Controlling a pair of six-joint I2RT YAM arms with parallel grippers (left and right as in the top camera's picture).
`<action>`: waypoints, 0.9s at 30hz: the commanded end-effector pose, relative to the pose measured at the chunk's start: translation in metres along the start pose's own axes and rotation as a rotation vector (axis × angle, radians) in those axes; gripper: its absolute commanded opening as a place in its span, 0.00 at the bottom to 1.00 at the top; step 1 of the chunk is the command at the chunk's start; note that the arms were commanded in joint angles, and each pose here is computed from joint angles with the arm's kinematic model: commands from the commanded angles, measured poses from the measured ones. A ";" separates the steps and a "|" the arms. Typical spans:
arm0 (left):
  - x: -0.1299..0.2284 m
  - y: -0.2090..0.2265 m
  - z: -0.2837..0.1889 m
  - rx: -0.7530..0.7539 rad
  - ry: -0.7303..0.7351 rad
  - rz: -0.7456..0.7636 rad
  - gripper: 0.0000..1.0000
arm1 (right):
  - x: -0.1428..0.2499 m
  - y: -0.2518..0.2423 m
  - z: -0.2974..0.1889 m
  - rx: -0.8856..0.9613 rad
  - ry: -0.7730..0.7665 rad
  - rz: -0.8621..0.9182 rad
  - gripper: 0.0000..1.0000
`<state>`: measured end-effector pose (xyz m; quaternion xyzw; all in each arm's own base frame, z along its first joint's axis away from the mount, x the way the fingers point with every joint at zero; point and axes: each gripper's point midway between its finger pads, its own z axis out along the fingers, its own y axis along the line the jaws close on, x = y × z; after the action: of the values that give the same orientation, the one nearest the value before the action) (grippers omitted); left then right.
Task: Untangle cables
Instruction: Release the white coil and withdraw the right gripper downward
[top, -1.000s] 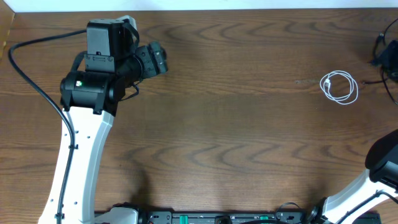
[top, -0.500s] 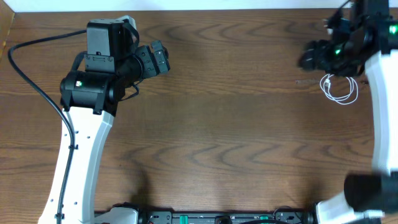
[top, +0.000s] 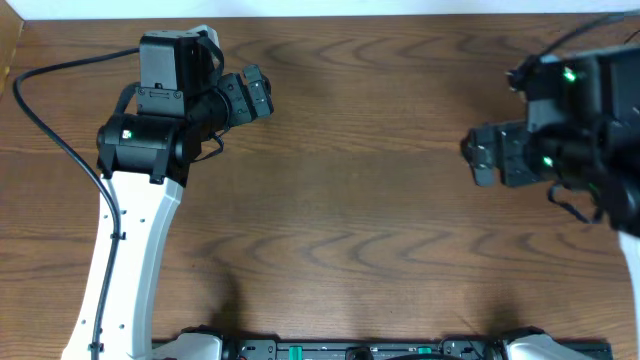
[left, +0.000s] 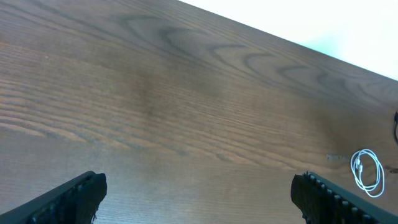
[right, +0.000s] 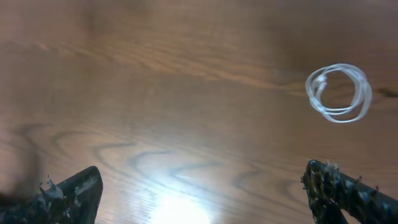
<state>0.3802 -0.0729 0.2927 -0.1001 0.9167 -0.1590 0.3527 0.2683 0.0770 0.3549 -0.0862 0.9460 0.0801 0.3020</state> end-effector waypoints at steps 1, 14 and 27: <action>-0.003 -0.001 0.000 0.006 -0.002 0.001 1.00 | 0.004 -0.012 -0.031 0.066 -0.091 0.035 0.99; -0.003 -0.001 0.000 0.006 -0.002 0.001 1.00 | 0.080 -0.052 -0.068 0.259 -0.176 0.225 0.99; -0.003 -0.001 0.000 0.006 -0.002 0.001 1.00 | 0.077 -0.068 0.011 0.195 -0.745 0.111 0.99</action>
<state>0.3800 -0.0731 0.2926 -0.0999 0.9168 -0.1594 0.3522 0.2268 -0.0050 0.3085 0.0763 0.7925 0.0233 0.6046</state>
